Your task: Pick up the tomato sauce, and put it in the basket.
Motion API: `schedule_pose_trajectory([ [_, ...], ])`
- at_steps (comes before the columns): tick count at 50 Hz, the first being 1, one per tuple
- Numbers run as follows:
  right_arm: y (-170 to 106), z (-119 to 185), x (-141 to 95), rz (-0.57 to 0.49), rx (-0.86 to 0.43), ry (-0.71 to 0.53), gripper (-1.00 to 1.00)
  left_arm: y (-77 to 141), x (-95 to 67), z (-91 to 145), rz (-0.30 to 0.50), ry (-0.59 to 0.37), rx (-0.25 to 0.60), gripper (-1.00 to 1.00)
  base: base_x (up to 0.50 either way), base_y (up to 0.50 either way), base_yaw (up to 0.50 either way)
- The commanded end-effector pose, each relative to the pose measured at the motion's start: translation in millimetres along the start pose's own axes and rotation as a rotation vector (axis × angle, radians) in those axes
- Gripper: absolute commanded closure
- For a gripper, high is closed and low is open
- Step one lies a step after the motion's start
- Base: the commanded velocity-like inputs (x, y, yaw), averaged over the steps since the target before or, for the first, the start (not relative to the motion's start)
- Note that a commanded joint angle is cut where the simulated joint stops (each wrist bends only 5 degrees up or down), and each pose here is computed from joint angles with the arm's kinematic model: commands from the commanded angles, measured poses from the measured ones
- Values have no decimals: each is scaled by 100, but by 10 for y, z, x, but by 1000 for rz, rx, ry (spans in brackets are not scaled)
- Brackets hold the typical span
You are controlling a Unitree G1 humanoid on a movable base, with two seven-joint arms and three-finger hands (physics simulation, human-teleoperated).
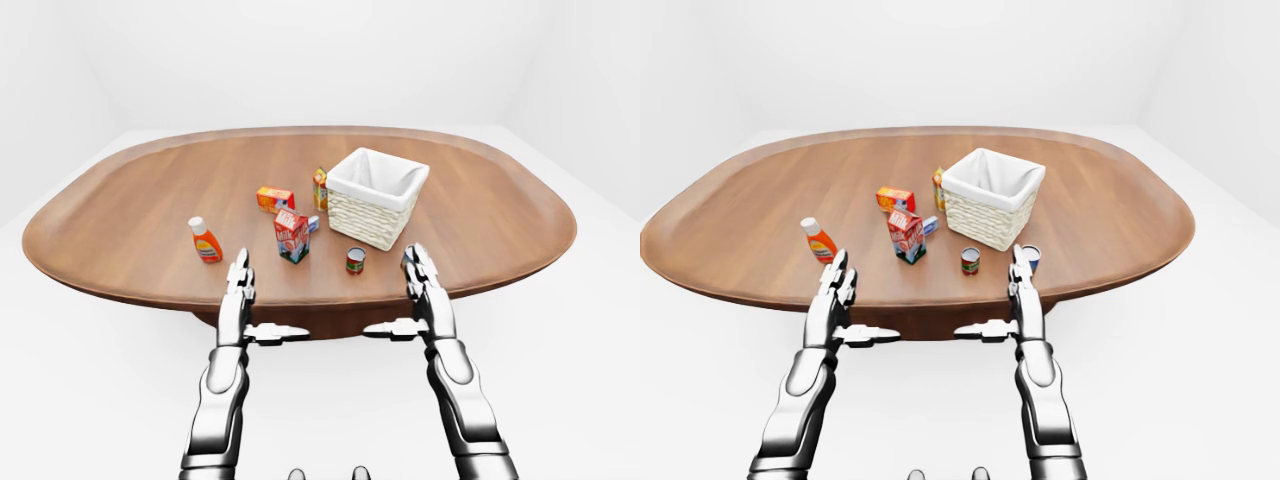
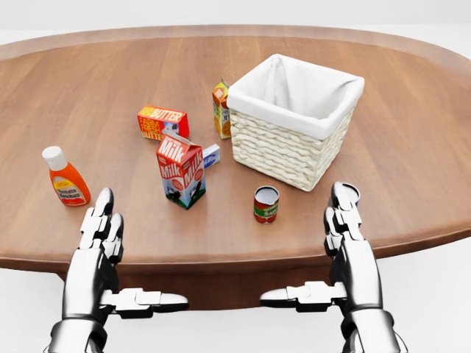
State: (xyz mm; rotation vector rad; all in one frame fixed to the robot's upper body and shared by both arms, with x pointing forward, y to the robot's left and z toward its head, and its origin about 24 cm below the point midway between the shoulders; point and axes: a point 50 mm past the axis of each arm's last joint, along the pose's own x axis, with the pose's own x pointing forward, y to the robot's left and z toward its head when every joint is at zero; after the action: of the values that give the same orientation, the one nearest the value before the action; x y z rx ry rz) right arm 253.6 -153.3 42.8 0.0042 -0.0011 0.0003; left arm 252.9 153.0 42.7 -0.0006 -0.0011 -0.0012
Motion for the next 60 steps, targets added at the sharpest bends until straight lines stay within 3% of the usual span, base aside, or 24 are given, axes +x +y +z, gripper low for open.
schedule_pose_trajectory([
  [1, -79, 59, -10, 1, 13, -2, -100, 72, -16, 62, -2, -5, -1, -100, 0, 0, 0],
  [14, -103, 366, -88, 10, 42, -113, -100, 91, -85, 364, -8, -111, -8, -100, 0, 0, 0],
  [34, -130, 612, -141, 11, 52, -221, -100, 100, -154, 602, -11, -214, -3, -100, 0, 0, 0],
  [45, -121, 707, -206, 52, 66, -265, -100, 87, -162, 600, -15, -214, 0, -100, 2, 0, 0],
  [60, -92, 719, -257, 75, 42, -270, -100, 67, -163, 540, -21, -188, 3, -100, 49, 0, 0],
])
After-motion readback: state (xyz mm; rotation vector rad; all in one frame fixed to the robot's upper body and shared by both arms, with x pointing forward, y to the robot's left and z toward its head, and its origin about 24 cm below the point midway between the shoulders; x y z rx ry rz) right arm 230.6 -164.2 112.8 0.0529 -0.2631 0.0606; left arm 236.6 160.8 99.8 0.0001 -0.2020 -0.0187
